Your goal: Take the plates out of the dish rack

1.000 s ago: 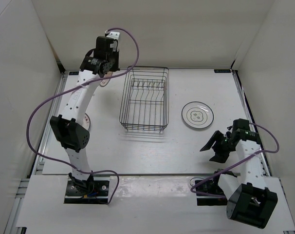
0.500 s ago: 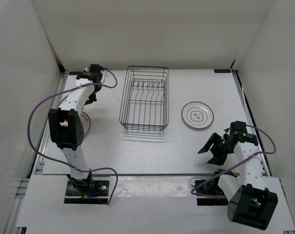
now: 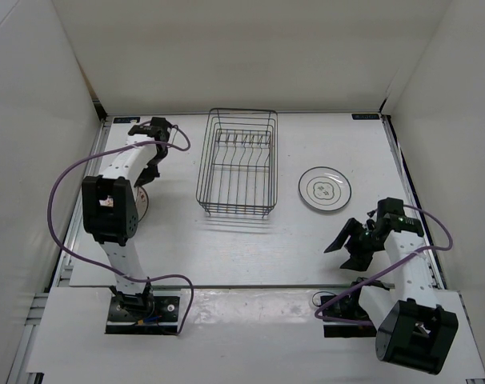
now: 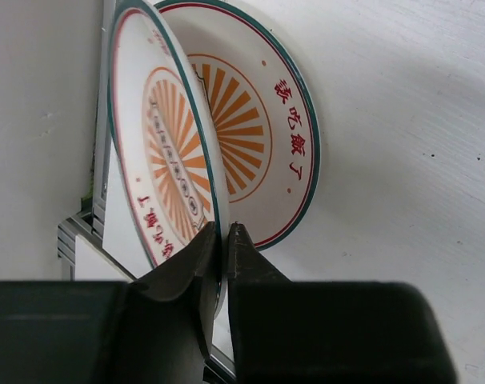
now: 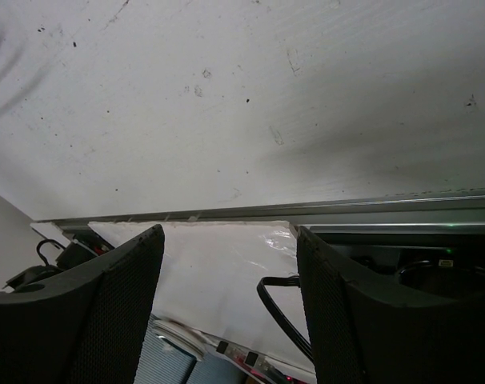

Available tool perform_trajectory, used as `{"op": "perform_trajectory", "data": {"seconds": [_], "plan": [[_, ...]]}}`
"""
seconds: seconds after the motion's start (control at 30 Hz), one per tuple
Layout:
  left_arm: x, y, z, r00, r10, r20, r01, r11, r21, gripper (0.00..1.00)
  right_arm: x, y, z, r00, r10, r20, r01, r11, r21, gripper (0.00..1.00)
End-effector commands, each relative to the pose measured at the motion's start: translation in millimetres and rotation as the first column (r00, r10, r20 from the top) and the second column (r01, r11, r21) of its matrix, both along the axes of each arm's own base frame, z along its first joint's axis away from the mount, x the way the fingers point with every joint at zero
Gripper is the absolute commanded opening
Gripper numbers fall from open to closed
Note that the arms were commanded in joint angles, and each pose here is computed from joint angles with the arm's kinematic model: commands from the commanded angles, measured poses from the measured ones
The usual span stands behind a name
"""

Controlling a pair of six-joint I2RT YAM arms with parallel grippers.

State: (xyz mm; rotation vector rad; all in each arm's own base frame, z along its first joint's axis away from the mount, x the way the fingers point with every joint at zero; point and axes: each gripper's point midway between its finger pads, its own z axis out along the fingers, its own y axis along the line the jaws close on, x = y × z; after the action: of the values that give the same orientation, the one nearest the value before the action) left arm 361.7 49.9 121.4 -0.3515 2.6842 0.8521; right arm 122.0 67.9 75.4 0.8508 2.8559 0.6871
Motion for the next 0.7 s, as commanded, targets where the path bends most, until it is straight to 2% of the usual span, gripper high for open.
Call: {"op": "perform_trajectory", "data": {"seconds": [0.0,0.1,0.17,0.27,0.3,0.33,0.37,0.43,0.47,0.57,0.67], "plan": [[-4.2,5.7,3.3,0.999,0.034,0.011,-0.034,0.999,0.014,0.2,3.6,0.1,10.4,1.0,0.013,0.021,-0.013,1.0,0.001,0.7],[-8.1,9.9,0.6,0.999,0.053,0.007,-0.053,0.999,0.012,0.3,3.2,-0.6,9.4,1.0,0.013,0.022,-0.013,1.0,-0.003,0.7],[-10.4,12.2,-0.7,0.998,0.066,0.007,-0.066,0.998,0.008,0.42,4.3,-1.6,10.1,1.0,0.009,0.023,-0.008,1.0,-0.007,0.7],[-7.8,12.2,-1.5,0.998,0.063,0.018,-0.063,0.998,-0.011,0.48,9.6,-2.6,13.1,1.0,0.009,0.03,-0.008,1.0,-0.009,0.71],[-7.0,11.7,-1.9,0.998,0.058,0.017,-0.058,0.998,-0.01,0.55,11.2,-3.5,14.0,1.0,0.004,0.024,-0.004,1.0,-0.01,0.71],[-7.5,12.4,-2.7,0.998,0.057,0.013,-0.057,0.998,-0.009,0.55,11.8,-3.5,14.0,1.0,0.007,0.027,-0.006,1.0,-0.011,0.71],[-6.7,12.3,-1.6,0.998,0.057,0.015,-0.057,0.998,-0.009,0.63,15.2,-4.3,15.8,0.999,0.005,0.034,-0.005,1.0,-0.013,0.71],[-4.0,12.2,0.6,0.998,0.063,0.026,-0.063,0.998,-0.013,0.72,16.7,-4.9,16.5,1.0,0.005,0.031,-0.005,1.0,-0.014,0.71],[-3.8,13.2,1.7,0.997,0.066,0.028,-0.066,0.998,-0.014,0.82,21.0,-5.5,20.5,0.999,0.005,0.046,-0.005,1.0,-0.016,0.71],[3.7,12.1,13.3,0.995,0.075,0.069,-0.074,0.997,-0.019,0.97,26.8,-8.5,24.5,0.998,0.001,0.056,0.0,1.0,-0.027,0.71],[12.7,12.5,25.6,0.988,0.1,0.121,-0.097,0.995,-0.034,1.0,32.8,-11.0,28.4,0.998,-0.003,0.065,0.005,0.999,-0.04,0.71]]}}
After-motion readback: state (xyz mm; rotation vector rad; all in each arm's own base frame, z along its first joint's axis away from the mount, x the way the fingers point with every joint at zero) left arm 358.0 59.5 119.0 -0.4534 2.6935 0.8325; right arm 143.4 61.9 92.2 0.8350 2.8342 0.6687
